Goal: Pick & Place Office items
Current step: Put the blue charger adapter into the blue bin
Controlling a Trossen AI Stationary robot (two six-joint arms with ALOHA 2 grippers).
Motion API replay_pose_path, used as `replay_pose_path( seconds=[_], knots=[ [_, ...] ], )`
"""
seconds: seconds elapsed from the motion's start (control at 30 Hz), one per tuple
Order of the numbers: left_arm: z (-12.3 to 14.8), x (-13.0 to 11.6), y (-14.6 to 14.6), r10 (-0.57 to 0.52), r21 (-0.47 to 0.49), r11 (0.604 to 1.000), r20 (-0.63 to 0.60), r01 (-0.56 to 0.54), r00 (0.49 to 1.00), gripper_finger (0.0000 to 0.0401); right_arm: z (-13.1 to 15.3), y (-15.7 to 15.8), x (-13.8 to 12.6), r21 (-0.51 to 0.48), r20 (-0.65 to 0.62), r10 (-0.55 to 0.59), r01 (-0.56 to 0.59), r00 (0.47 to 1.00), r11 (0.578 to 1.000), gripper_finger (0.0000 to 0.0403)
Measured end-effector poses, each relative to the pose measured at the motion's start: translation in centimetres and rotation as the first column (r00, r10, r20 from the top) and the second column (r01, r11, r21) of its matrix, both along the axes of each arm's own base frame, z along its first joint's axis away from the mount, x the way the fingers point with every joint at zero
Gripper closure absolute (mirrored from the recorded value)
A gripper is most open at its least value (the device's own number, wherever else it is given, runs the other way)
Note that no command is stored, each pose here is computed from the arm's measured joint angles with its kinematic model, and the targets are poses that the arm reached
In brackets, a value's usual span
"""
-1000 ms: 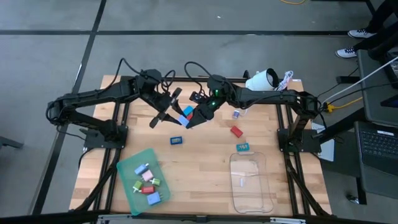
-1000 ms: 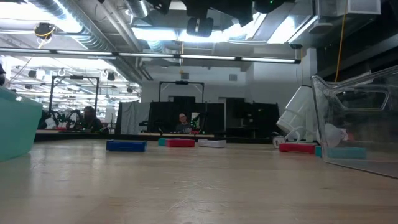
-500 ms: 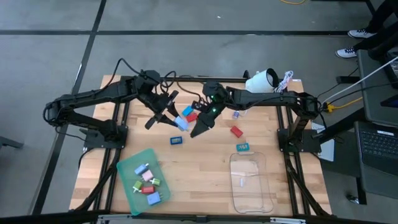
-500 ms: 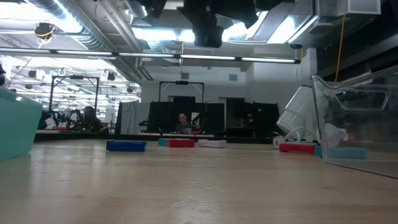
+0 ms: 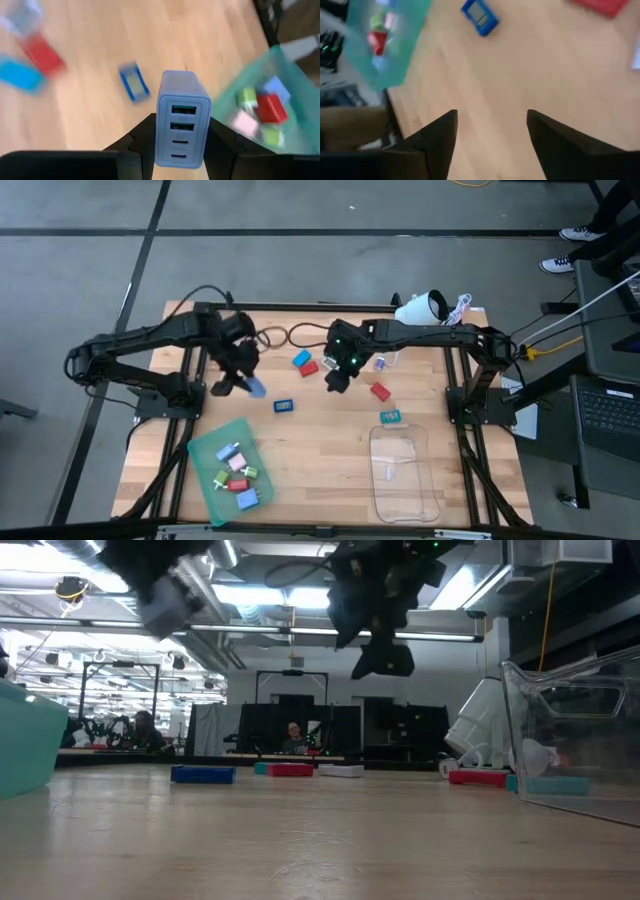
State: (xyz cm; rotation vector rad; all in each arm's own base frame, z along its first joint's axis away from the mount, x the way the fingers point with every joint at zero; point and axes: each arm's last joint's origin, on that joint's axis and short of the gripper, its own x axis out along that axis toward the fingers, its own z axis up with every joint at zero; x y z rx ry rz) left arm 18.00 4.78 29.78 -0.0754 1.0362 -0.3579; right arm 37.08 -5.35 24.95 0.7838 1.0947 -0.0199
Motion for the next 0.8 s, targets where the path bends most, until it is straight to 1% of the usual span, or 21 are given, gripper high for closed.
replay_pose_path(
  seconds=[0.07, 0.2, 0.37, 0.47, 0.6, 0.7, 0.8],
  knots=[
    [-1.3, -0.4, -0.5, 0.042, -0.046, 0.998, -0.07, -0.045, 0.997, 0.0284, 0.0, -0.4, -0.1, -0.028, -0.006, -0.023, 0.022, 1.0, 0.999, 0.0174],
    [-4.2, -1.3, -2.0, 0.084, -0.111, 0.988, -0.186, -0.106, 0.979, 0.0284, -0.1, -1.0, -0.2, -0.061, -0.009, -0.047, 0.046, 0.999, 0.997, 0.0185],
    [-6.7, -2.6, -3.9, 0.196, -0.141, 0.959, -0.303, -0.247, 0.933, 0.0284, -0.1, -1.3, -0.2, -0.097, 0.008, 0.005, -0.005, 1.0, 0.995, 0.0185],
    [-6.6, -3.1, -5.0, 0.253, -0.15, 0.938, -0.325, -0.314, 0.911, 0.0284, -0.1, -1.5, -0.3, -0.12, 0.018, 0.042, -0.04, 0.999, 0.992, 0.0186],
    [-6.1, -3.6, -6.0, 0.331, -0.132, 0.91, -0.339, -0.393, 0.881, 0.0284, -0.1, -2.0, -0.4, -0.153, 0.033, 0.081, -0.075, 0.996, 0.985, 0.0186],
    [-6.2, -3.9, -6.9, 0.349, -0.121, 0.898, -0.392, -0.424, 0.851, 0.0284, -0.1, -2.6, -0.5, -0.169, 0.04, 0.092, -0.084, 0.995, 0.982, 0.0186],
    [-6.4, -4.1, -7.9, 0.341, -0.106, 0.898, -0.446, -0.427, 0.828, 0.0284, -0.1, -3.3, -0.7, -0.177, 0.043, 0.087, -0.078, 0.995, 0.981, 0.0186]
  ],
)
